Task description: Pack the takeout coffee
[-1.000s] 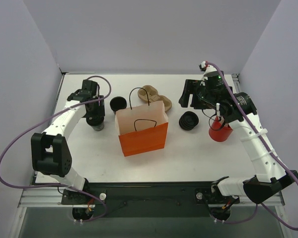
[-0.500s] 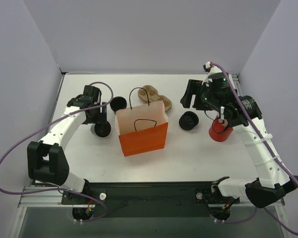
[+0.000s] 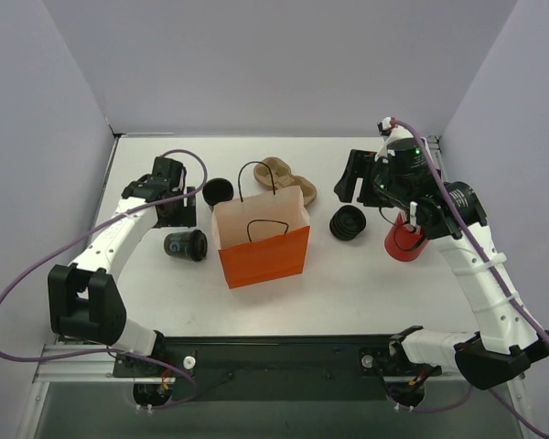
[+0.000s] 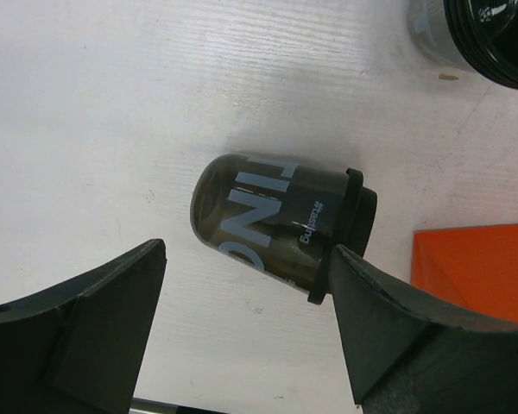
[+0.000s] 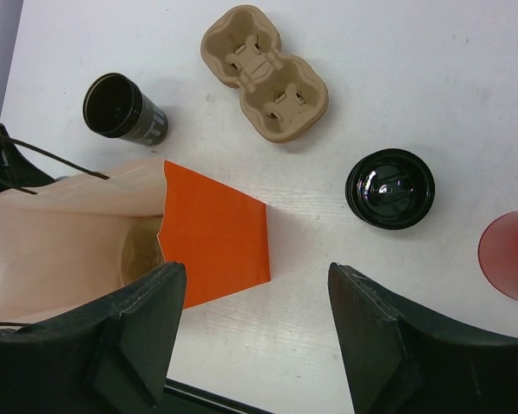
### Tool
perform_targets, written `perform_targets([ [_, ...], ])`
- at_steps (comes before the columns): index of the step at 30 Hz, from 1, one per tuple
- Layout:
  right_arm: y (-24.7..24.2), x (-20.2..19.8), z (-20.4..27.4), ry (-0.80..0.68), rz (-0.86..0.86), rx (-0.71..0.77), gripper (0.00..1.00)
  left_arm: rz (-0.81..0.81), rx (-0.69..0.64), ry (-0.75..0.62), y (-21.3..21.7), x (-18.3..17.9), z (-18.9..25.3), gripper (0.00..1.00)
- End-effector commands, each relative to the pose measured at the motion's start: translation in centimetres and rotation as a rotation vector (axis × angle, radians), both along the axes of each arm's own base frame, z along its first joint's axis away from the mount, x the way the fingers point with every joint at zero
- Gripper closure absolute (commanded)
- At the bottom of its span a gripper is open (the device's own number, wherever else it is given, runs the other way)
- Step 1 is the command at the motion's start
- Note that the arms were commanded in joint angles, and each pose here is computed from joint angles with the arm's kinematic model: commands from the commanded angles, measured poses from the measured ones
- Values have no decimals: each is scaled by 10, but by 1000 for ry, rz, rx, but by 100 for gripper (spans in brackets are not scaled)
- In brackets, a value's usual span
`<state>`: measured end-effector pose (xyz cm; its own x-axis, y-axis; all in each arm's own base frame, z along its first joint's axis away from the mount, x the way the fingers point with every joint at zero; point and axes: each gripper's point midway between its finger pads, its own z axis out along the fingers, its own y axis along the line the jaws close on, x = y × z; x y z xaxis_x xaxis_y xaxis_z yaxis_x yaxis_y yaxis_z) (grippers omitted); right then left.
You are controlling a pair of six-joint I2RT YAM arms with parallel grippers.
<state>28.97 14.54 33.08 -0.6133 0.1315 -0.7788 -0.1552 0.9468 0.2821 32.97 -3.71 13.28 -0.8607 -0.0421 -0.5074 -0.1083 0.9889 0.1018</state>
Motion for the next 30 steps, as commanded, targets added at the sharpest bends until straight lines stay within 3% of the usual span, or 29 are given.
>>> perform_targets([
  [1,1,-3,2,-3,-2,24,33,149,-58,-71,12,8,11,14],
  [4,5,-8,4,-9,14,29,34,237,-131,-33,22,13,0,14],
  [8,38,-30,2,-33,172,46,34,251,-155,-6,26,23,-21,14],
  [13,74,-68,14,-198,383,15,33,270,-165,52,25,24,-41,15],
  [17,122,-96,33,-390,576,1,33,252,-157,47,25,24,-47,15],
  [23,208,-133,38,-461,865,-67,34,206,-163,75,19,20,-57,16],
  [27,260,-156,3,-416,1063,-98,35,187,-185,82,13,10,-59,16],
  [30,282,-163,-31,-396,1117,-152,36,190,-212,102,7,-1,-61,16],
])
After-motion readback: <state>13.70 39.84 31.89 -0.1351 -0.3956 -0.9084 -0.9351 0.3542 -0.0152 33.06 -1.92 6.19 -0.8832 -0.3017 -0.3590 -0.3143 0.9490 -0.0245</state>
